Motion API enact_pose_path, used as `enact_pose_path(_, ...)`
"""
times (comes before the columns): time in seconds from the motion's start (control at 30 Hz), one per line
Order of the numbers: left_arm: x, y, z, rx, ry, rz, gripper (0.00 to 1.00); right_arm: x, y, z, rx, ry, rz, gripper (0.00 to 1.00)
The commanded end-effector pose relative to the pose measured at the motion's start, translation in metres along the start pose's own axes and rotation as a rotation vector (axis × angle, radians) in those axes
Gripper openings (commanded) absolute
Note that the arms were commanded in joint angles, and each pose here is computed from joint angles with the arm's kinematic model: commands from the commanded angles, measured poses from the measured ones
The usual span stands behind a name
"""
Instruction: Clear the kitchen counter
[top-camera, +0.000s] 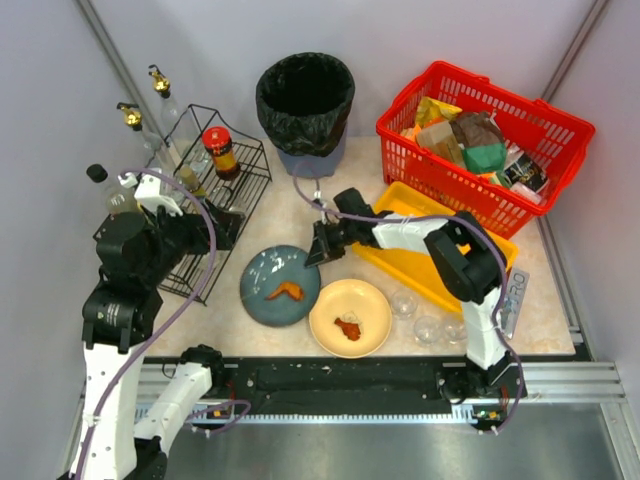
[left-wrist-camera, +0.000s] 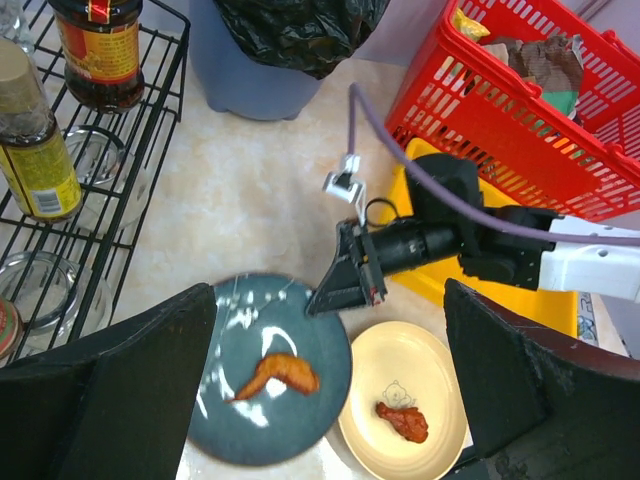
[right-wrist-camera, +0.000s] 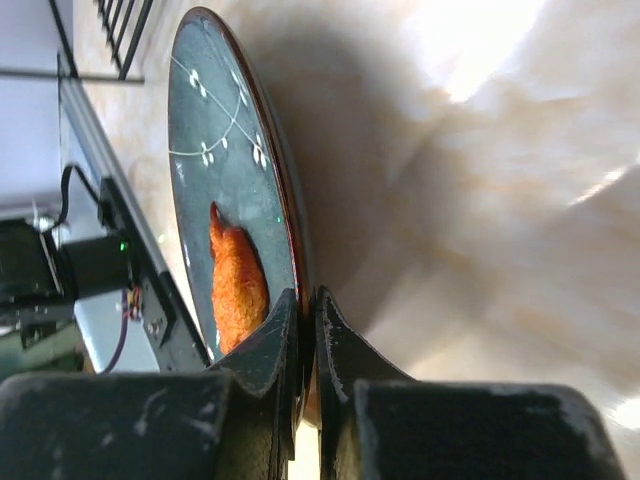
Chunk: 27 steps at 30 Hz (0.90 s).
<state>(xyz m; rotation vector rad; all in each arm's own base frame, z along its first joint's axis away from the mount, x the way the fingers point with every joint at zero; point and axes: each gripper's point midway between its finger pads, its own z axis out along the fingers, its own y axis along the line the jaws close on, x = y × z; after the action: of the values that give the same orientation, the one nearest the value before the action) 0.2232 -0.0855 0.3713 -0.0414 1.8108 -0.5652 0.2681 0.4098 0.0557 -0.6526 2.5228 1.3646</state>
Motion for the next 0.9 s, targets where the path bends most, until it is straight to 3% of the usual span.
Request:
enact_pose_path(0.0, -0.005, -0.001, 0.008, -0.002, -0.014, -0.045, 0.98, -0.062, 0.036, -0.051, -0.059, -0.195, -0.051, 0.00)
enact_pose_path(0.47, 0.029, 0.014, 0.034, -0.061, 0.079, -0.239, 0.95, -0.097, 0.091, -0.106, -0.226, -0.380, -0.035, 0.00)
enact_pose_path(0.87, 0.060, 0.045, 0.056, -0.189, 0.121, -0.328, 0.93, -0.114, 0.113, -0.167, -0.226, -0.522, 0.019, 0.00)
